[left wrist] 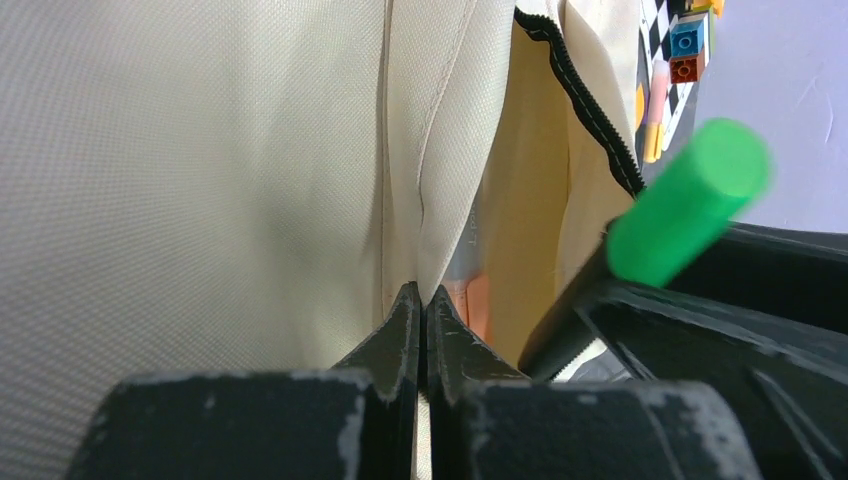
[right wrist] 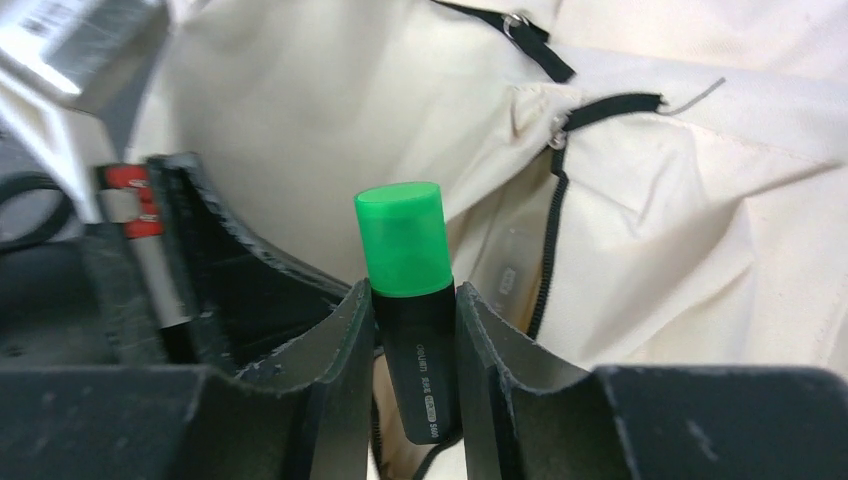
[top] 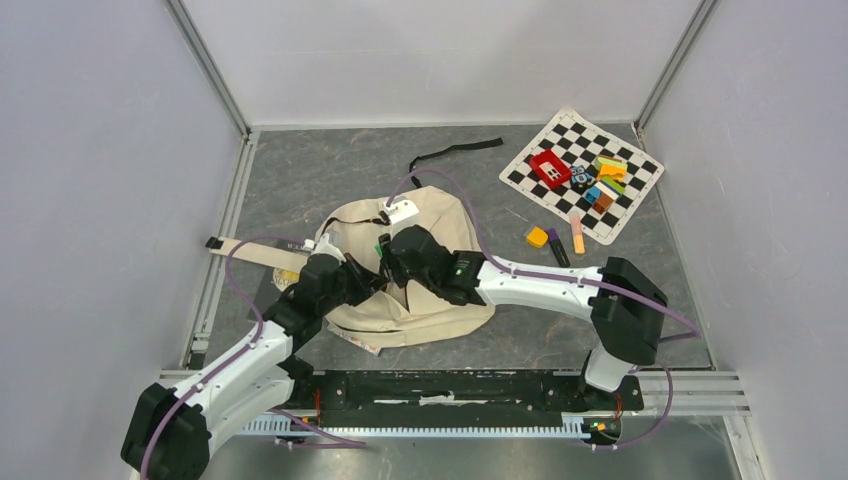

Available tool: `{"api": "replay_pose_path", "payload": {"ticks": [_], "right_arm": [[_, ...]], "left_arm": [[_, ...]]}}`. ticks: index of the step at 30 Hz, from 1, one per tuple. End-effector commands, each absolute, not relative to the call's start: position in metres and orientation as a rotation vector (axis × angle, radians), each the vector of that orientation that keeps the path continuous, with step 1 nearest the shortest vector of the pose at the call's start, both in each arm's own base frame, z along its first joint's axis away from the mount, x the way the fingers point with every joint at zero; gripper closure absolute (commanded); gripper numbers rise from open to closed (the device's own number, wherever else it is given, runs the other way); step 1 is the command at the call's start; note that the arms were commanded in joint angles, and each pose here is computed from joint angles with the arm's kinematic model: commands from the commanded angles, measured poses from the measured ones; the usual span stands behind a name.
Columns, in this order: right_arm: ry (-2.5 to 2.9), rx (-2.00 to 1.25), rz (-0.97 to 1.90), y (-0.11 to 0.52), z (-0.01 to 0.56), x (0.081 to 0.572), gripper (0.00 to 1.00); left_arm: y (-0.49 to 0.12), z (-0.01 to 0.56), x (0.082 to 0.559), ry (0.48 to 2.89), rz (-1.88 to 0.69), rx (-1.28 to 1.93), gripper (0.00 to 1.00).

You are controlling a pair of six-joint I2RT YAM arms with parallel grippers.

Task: Pack the student bag
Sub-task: Place the stationery in the student bag.

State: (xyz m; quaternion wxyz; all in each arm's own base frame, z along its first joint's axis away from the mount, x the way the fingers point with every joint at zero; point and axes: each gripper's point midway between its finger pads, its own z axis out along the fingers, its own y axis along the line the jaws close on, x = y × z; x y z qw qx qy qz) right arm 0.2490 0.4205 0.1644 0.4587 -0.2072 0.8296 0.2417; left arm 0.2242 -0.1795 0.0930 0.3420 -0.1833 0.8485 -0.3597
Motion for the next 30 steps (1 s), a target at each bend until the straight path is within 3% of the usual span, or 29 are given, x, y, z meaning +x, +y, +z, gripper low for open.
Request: {"api": "replay_pose_path", "payload": {"ticks": [1, 15, 22, 28, 30], "right_arm": [[2.028, -0.466, 0.471, 0.411, 0.167, 0.264, 1.00], [2.077, -0.528, 0.205, 0.384, 0.143, 0.270, 0.98], [2.077, -0.564, 0.136, 0.379, 0.144, 0.272, 0.62], [2.067, -0.566, 0.142, 0.381, 0.150, 0.272, 0.45], [2.066, -0.568, 0.147, 0.381, 0.153, 0.272, 0.44]], "left_arm": [[-0.183, 0.097, 0.224, 2.199, -0.970, -0.488, 0.98], [-0.184, 0.096, 0.225, 2.204, -0.963, -0.487, 0.98], [-0.185, 0.098, 0.226, 2.207, -0.965, -0.485, 0.98], [-0.185, 0.097, 0.226, 2.209, -0.966, -0.484, 0.98], [-0.186, 0.098, 0.226, 2.210, -0.968, -0.480, 0.98]]}}
